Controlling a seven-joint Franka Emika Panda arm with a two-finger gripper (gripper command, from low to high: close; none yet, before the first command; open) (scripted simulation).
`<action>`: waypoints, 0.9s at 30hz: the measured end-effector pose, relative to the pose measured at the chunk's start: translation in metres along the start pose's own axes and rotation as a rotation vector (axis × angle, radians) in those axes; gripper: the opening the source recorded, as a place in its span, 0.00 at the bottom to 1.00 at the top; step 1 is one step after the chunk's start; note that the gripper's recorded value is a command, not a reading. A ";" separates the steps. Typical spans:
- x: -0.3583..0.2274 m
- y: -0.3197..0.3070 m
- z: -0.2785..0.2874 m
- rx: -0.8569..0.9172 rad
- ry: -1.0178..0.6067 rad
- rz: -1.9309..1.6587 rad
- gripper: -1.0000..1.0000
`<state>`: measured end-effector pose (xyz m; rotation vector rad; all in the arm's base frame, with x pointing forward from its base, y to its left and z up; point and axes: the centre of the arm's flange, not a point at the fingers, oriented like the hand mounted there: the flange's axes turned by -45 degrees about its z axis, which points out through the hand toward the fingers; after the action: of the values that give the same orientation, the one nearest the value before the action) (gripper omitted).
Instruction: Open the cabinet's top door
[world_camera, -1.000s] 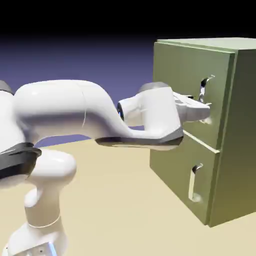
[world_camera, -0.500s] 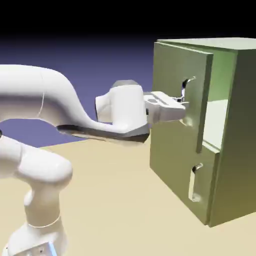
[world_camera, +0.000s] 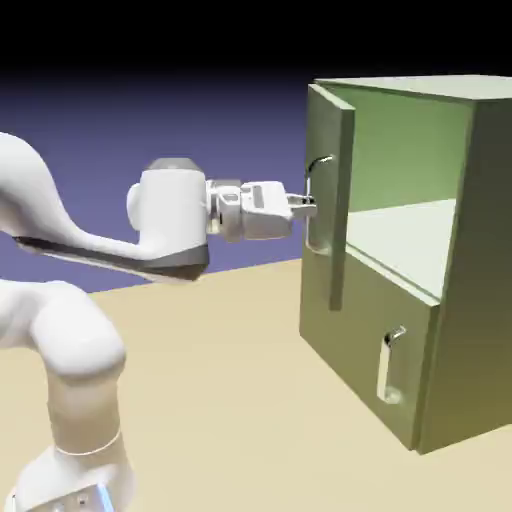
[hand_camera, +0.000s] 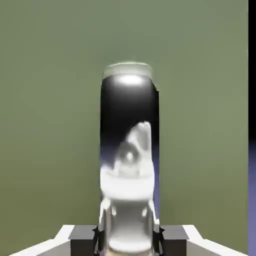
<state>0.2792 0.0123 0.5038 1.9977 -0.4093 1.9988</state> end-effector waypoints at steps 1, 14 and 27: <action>0.000 -0.002 -0.006 -0.014 0.000 0.000 0.00; 0.000 -0.034 -0.074 -0.185 0.000 0.000 0.00; 0.000 -0.092 -0.152 -0.406 0.000 0.001 0.00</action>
<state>0.1760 0.1566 0.5039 1.7424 -0.7486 1.7432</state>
